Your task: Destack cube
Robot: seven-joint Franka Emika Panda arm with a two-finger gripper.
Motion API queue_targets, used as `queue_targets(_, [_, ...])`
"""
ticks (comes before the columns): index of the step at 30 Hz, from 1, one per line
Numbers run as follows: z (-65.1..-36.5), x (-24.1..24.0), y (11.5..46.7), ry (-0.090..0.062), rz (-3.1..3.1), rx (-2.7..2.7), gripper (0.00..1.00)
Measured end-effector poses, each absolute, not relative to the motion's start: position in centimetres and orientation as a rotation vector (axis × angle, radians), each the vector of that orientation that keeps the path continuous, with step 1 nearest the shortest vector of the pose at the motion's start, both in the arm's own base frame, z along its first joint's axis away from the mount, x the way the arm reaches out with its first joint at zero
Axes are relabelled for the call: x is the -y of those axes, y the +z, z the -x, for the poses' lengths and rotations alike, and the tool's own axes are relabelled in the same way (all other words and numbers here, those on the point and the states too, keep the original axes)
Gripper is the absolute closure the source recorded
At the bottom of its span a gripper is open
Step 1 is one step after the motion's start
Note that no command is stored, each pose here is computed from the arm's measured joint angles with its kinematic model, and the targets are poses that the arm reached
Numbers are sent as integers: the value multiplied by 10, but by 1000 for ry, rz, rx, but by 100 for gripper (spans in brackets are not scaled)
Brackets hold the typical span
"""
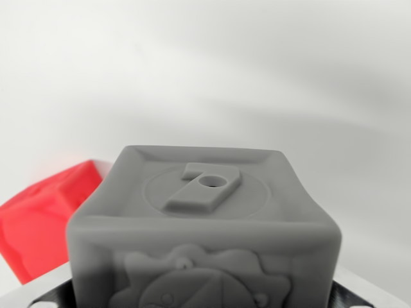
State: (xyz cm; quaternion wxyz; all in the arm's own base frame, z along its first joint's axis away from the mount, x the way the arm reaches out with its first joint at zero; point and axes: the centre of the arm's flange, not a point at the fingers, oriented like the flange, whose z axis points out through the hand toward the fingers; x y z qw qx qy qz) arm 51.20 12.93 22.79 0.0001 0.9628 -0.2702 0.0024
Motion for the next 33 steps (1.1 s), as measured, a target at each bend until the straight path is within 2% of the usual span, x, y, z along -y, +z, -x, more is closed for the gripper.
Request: queue_targets(33, [-553, -81, 221, 6, -2863, 1292, 100])
